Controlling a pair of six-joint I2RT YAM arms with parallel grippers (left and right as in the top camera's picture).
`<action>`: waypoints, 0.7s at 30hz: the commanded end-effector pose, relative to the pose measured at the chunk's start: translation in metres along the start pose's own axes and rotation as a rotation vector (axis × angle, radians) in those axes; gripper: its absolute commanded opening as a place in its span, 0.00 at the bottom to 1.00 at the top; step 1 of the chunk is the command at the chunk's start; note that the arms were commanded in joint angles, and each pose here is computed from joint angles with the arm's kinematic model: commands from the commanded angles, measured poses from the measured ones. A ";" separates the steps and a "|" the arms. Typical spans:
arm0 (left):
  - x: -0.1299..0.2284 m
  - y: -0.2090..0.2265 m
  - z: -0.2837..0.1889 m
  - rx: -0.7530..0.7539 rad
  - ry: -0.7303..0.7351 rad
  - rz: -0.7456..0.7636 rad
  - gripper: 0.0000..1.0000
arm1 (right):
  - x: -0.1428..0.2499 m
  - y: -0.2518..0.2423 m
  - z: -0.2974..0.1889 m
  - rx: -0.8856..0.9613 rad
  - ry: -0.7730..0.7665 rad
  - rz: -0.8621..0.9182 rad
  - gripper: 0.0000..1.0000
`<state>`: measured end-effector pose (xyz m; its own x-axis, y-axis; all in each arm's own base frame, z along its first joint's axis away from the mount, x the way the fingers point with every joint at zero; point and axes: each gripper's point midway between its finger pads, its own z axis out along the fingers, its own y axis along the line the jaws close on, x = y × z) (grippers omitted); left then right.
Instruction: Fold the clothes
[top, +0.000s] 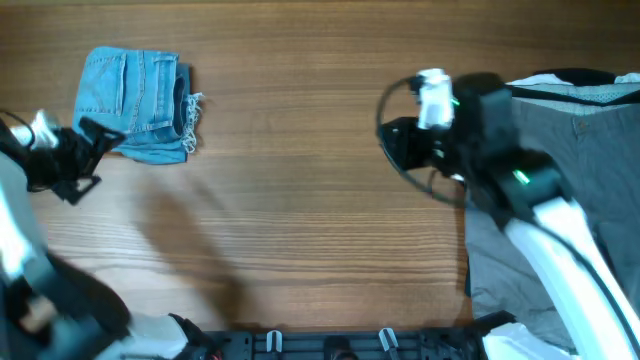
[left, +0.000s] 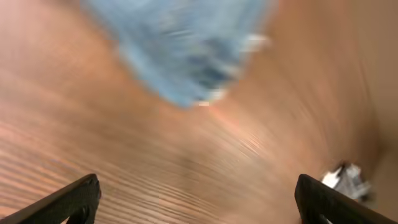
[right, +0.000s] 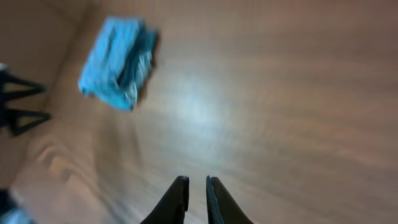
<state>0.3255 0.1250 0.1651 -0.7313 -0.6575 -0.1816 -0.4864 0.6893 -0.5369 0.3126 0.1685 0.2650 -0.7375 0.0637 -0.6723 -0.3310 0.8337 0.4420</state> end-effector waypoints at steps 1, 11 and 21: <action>0.036 -0.102 -0.071 0.094 -0.201 0.552 1.00 | -0.028 0.005 -0.074 0.102 -0.252 -0.134 0.18; 0.134 -0.114 -0.157 -0.051 -0.400 0.743 1.00 | 0.012 0.025 -0.173 0.073 -0.391 -0.204 1.00; 0.145 -0.115 -0.170 -0.039 -0.449 0.762 1.00 | 0.024 0.018 -0.166 0.095 -0.331 -0.190 1.00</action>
<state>0.1944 0.0011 0.3408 -0.6114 -0.0857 -0.7867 0.0286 0.9911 -0.1302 0.1893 0.0981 0.3617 -0.4231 0.0841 -0.9022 -0.3958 0.8785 0.2676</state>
